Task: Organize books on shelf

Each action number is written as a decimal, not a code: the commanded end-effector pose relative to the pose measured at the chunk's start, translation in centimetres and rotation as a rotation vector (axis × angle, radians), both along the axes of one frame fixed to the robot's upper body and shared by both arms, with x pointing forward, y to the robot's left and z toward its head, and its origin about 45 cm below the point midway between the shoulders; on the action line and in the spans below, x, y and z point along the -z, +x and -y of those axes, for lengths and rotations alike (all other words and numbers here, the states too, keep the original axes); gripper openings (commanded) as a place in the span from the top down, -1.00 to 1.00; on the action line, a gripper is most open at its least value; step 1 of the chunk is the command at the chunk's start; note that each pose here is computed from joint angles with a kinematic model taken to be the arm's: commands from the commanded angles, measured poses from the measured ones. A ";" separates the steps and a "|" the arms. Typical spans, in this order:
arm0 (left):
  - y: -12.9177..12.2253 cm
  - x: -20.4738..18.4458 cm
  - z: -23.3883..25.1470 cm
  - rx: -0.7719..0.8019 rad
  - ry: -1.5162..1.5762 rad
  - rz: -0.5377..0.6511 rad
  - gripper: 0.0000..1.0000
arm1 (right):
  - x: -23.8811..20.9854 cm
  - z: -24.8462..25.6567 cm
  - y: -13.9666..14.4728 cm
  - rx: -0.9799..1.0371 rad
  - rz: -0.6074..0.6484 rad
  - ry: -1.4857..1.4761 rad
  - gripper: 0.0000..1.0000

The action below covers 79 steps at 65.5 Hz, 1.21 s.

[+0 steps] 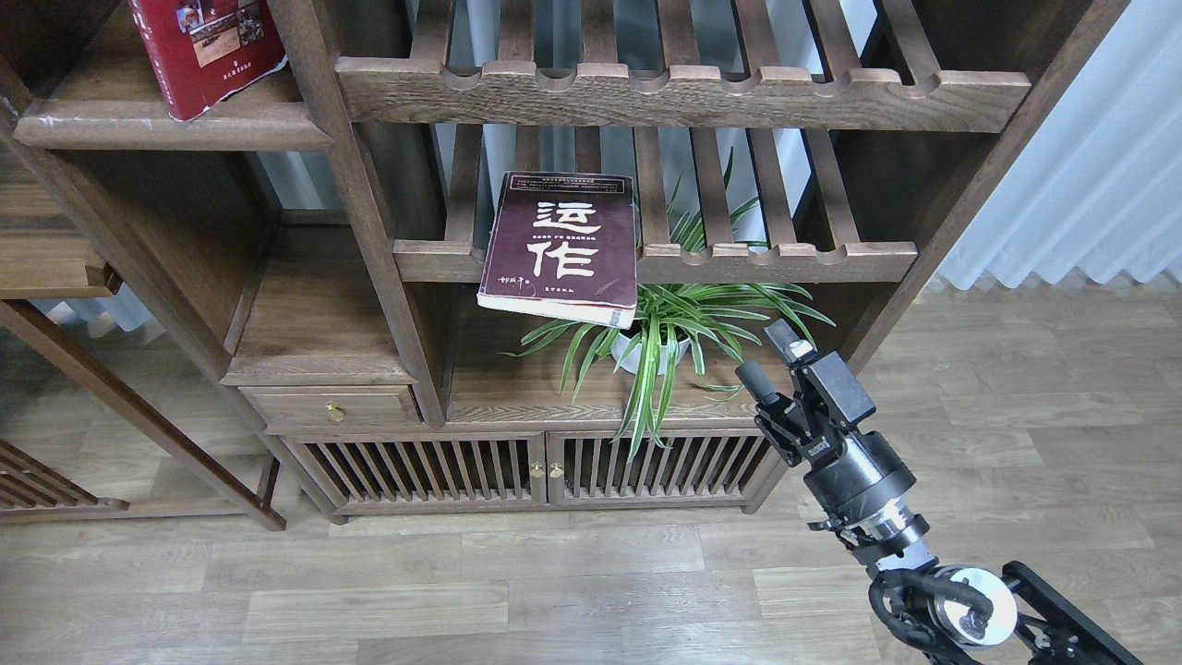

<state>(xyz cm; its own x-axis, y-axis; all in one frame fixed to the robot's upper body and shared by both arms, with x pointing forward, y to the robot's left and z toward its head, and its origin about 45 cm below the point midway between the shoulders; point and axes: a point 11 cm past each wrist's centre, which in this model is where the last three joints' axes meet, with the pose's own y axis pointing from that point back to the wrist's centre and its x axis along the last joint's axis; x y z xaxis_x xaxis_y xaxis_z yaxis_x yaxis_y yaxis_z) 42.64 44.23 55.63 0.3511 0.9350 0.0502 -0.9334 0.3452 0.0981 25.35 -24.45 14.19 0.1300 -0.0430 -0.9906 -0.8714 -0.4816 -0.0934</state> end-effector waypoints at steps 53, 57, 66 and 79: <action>8.8 2.8 5.0 -0.094 -0.060 -0.118 0.76 | -0.3 -0.5 0.5 0.020 0.000 0.053 -0.96; 9.0 3.3 5.3 -0.093 -0.050 -0.129 0.76 | -0.5 -0.1 0.7 0.031 0.006 0.050 -0.96; 9.4 3.7 6.2 -0.080 -0.038 -0.140 0.69 | -0.5 0.2 0.7 0.040 0.006 0.051 -0.96; 9.7 5.0 7.1 -0.070 0.004 -0.173 0.00 | -0.5 0.2 0.7 0.040 0.006 0.053 -0.96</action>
